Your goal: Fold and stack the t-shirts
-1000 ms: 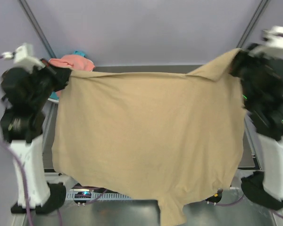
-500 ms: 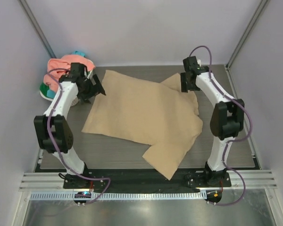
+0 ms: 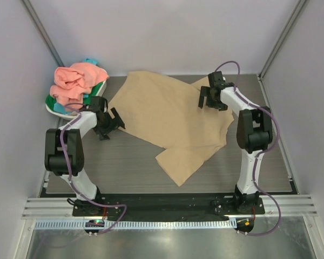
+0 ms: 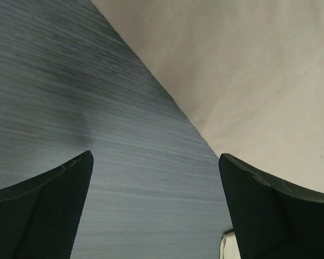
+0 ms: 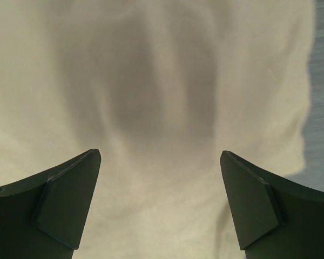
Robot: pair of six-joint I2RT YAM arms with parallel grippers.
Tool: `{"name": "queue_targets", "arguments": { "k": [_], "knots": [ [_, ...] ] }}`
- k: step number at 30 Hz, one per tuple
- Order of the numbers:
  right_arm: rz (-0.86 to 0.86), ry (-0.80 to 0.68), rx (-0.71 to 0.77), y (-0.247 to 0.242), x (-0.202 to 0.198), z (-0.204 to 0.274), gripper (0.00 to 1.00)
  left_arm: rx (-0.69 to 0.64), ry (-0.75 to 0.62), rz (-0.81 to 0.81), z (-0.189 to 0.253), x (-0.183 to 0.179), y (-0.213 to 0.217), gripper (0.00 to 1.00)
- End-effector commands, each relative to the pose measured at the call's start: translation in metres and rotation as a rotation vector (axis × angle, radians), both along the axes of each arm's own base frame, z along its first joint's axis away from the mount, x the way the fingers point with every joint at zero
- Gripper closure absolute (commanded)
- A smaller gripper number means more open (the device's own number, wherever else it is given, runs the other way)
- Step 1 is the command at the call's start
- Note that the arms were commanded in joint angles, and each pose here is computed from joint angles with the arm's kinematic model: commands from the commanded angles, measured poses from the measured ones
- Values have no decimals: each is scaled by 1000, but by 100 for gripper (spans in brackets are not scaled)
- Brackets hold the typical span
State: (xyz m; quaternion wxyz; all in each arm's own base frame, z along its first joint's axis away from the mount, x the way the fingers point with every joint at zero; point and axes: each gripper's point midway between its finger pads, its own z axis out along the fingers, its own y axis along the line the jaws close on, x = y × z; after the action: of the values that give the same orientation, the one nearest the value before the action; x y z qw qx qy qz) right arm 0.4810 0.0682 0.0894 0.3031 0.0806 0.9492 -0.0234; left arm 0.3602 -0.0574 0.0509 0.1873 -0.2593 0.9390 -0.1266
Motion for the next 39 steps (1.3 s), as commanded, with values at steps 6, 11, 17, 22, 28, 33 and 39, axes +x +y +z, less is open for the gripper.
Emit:
{"name": "queue_targets", "arguments": {
  "k": [6, 11, 17, 22, 28, 33, 39],
  "knots": [
    [-30, -70, 128, 5, 51, 6, 2, 77, -73, 100, -19, 48, 15, 1],
    [-67, -42, 119, -8, 48, -13, 2, 86, -73, 144, -38, 60, 19, 15],
    [-102, -69, 265, -30, 80, -21, 2, 32, -45, 110, -55, 70, 5, 59],
    [-135, -121, 330, -48, 125, -26, 2, 26, -39, 87, -53, 67, 0, 100],
    [-144, -72, 343, -48, 143, -64, 2, 1, -19, 104, -43, 17, -4, 100],
    [-183, -71, 304, -62, 152, -86, 2, -81, 1, 100, -45, -29, -21, 100],
    [-165, -172, 348, -70, 187, -81, 1, -138, 11, 104, -39, -72, -36, 100]
  ]
}}
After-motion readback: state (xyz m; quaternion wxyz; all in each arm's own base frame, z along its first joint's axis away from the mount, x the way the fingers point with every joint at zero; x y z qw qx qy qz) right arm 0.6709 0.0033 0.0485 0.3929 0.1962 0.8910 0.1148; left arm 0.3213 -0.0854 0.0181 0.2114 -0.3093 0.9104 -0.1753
